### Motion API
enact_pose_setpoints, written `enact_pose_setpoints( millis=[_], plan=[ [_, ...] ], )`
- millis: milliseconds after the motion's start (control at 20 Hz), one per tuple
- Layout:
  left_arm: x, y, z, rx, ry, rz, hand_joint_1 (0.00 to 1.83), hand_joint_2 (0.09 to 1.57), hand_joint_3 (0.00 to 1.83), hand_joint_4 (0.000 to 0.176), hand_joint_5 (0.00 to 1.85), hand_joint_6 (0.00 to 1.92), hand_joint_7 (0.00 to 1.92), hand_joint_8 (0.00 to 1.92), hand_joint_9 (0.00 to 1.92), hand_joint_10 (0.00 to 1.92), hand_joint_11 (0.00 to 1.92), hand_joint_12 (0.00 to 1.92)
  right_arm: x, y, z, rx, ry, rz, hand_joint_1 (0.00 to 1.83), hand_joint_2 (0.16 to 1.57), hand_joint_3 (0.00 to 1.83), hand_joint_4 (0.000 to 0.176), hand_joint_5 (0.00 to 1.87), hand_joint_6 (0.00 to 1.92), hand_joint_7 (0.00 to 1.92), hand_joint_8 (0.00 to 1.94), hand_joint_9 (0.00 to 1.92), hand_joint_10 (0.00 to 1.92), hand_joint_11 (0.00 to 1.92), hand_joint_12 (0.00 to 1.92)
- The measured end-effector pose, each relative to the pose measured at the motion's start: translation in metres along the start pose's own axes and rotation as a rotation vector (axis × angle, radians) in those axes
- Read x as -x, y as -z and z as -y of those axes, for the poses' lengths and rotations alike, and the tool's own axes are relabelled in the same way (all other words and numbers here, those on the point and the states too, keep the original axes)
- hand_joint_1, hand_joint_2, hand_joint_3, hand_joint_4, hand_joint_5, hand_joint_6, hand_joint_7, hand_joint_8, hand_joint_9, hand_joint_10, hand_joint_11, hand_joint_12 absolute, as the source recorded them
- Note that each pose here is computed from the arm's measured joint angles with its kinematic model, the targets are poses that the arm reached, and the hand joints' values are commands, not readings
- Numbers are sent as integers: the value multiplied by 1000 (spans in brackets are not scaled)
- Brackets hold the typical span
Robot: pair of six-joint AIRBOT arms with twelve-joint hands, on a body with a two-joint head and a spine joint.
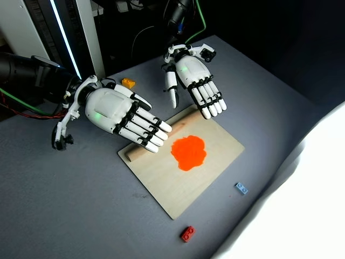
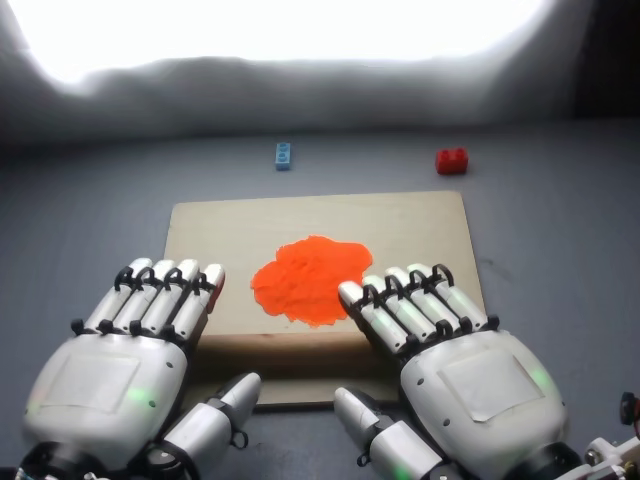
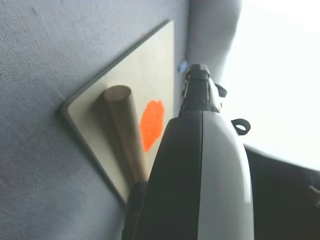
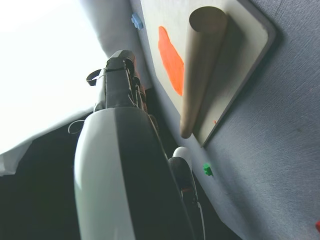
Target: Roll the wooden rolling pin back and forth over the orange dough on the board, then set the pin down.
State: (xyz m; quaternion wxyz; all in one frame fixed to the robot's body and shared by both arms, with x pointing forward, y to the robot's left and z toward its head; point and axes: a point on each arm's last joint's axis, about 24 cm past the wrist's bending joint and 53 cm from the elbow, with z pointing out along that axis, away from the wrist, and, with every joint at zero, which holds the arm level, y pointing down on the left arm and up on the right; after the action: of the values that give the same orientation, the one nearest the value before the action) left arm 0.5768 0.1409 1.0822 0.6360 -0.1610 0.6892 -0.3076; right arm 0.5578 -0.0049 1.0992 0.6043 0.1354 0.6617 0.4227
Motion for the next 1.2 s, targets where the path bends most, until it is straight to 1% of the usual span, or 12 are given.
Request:
enact_pose_setpoints(
  millis=[100, 150, 250, 450, 550, 600, 850, 900, 950, 1100, 1200],
  plan=[
    [-5, -1, 0, 0, 4, -7, 0, 1416, 13, 0, 0, 0, 0, 0, 0, 0, 0, 0, -1, -3, 4, -1, 9, 7, 0, 1516, 5, 0, 140, 4, 140, 3, 92, 1, 0, 209],
    [-7, -1, 1, -5, 5, -11, 0, 1413, 11, 0, 0, 0, 0, 0, 0, 0, 0, 0, -1, -5, 7, -4, 16, 15, 0, 1514, 3, 0, 130, 1, 125, 1, 85, 1, 0, 177],
    [-10, -3, 0, -5, 5, -10, 0, 1403, 6, 0, 0, 0, 0, 0, 0, 0, 0, 0, -3, -8, 10, -8, 14, 19, 0, 1511, 1, 0, 138, 4, 131, 1, 108, 7, 0, 261],
    [-13, -5, -3, -2, 4, -10, 0, 1412, 10, 0, 0, 0, 0, 0, 0, 0, 0, 0, -10, -12, 12, -6, 6, 22, 0, 1511, 0, 0, 152, 8, 140, 4, 94, 0, 0, 270],
    [-15, -6, -5, 0, 3, -14, 0, 1416, 11, 0, 0, 0, 0, 0, 0, 0, 0, 0, -15, -13, 11, -5, 0, 24, 0, 1507, 0, 0, 129, 5, 127, 4, 94, 3, 0, 226],
    [-15, -7, -4, -4, -2, -17, 0, 1419, 13, 0, 0, 0, 0, 0, 0, 0, 0, 0, -17, -13, 10, -4, -2, 23, 0, 1512, 1, 0, 120, 2, 130, 3, 105, 6, 0, 278],
    [-16, -13, -3, -8, 2, -12, 0, 1413, 9, 0, 0, 0, 0, 0, 0, 0, 0, 0, -20, -17, 7, -5, 9, 36, 0, 1506, 0, 0, 110, 0, 113, 1, 80, 1, 0, 128],
    [-19, -15, -2, -9, 7, -17, 0, 1414, 9, 0, 0, 0, 0, 0, 0, 0, 0, 0, -20, -17, 10, -18, 12, 42, 0, 1506, 0, 0, 134, 5, 140, 2, 109, 7, 0, 208],
    [-19, -15, -2, -9, 9, -21, 0, 1415, 10, 0, 0, 0, 0, 0, 0, 0, 0, 0, -21, -17, 12, -25, 16, 45, 0, 1508, 0, 0, 153, 12, 155, 6, 126, 13, 0, 225],
    [-21, -17, 2, -14, 17, -18, 0, 1414, 9, 0, 0, 0, 0, 0, 0, 0, 0, 0, -21, -17, 19, -59, 34, 47, 0, 1508, 0, 0, 131, 2, 131, 0, 105, 2, 0, 112],
    [-25, -17, 4, -15, 25, -26, 0, 1416, 10, 0, 0, 0, 0, 0, 0, 0, 0, 0, -21, -17, 20, -73, 41, 58, 0, 1502, 0, 0, 143, 3, 157, 2, 127, 5, 0, 237]
  ],
)
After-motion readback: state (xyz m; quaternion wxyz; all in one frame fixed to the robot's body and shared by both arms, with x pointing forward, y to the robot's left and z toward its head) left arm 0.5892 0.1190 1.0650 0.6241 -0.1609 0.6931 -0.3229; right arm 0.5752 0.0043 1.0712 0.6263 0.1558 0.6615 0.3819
